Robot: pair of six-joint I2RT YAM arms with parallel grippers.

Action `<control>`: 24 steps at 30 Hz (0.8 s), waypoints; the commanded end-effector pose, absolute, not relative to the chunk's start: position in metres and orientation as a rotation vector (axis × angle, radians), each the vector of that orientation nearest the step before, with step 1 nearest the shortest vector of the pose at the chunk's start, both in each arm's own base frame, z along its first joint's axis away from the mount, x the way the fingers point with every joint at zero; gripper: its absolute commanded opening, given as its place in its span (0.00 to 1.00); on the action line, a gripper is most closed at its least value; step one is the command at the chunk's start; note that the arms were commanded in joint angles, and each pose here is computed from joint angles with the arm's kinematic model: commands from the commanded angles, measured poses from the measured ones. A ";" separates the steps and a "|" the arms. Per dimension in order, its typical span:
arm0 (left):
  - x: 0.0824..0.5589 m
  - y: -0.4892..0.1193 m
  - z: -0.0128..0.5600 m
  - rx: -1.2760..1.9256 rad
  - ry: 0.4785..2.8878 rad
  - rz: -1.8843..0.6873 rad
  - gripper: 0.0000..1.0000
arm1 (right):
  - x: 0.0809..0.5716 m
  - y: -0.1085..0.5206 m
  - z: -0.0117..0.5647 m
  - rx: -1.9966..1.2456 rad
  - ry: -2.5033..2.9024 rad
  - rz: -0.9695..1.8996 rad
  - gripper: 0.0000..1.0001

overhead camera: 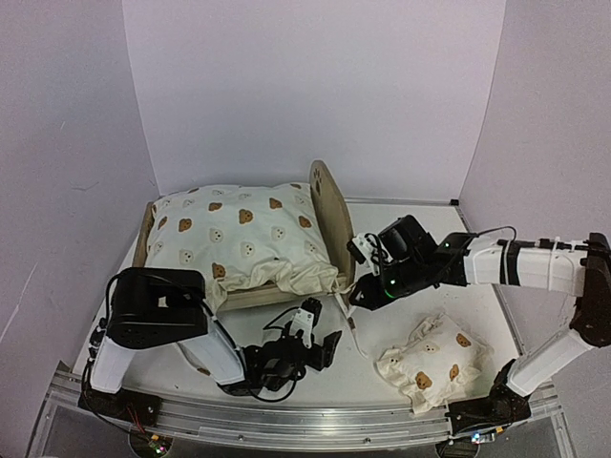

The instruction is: Set up the pet bed

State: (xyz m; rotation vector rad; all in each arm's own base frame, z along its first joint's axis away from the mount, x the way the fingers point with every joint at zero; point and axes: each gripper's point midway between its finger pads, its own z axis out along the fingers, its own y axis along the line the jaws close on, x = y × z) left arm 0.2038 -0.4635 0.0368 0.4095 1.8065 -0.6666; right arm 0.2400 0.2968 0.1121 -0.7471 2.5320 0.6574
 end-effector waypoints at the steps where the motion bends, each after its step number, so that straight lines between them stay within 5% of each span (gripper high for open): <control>1: 0.170 -0.461 0.106 0.510 1.681 -0.845 0.71 | 0.246 0.293 0.061 -0.444 2.562 0.758 0.17; 7: 0.126 -0.436 0.153 0.659 1.594 -1.014 0.71 | 0.244 0.287 0.040 -0.425 2.538 0.749 0.00; 10: 0.115 -0.418 0.171 0.670 1.565 -1.081 0.72 | 0.242 0.276 0.028 -0.424 2.562 0.691 0.00; 16: 0.121 -0.378 0.219 0.614 1.544 -1.033 0.75 | 0.239 0.264 0.002 -0.484 2.648 0.553 0.32; 24: 0.164 -0.292 0.277 0.386 1.677 -0.805 0.83 | 0.223 0.265 0.088 -0.683 2.510 0.638 0.62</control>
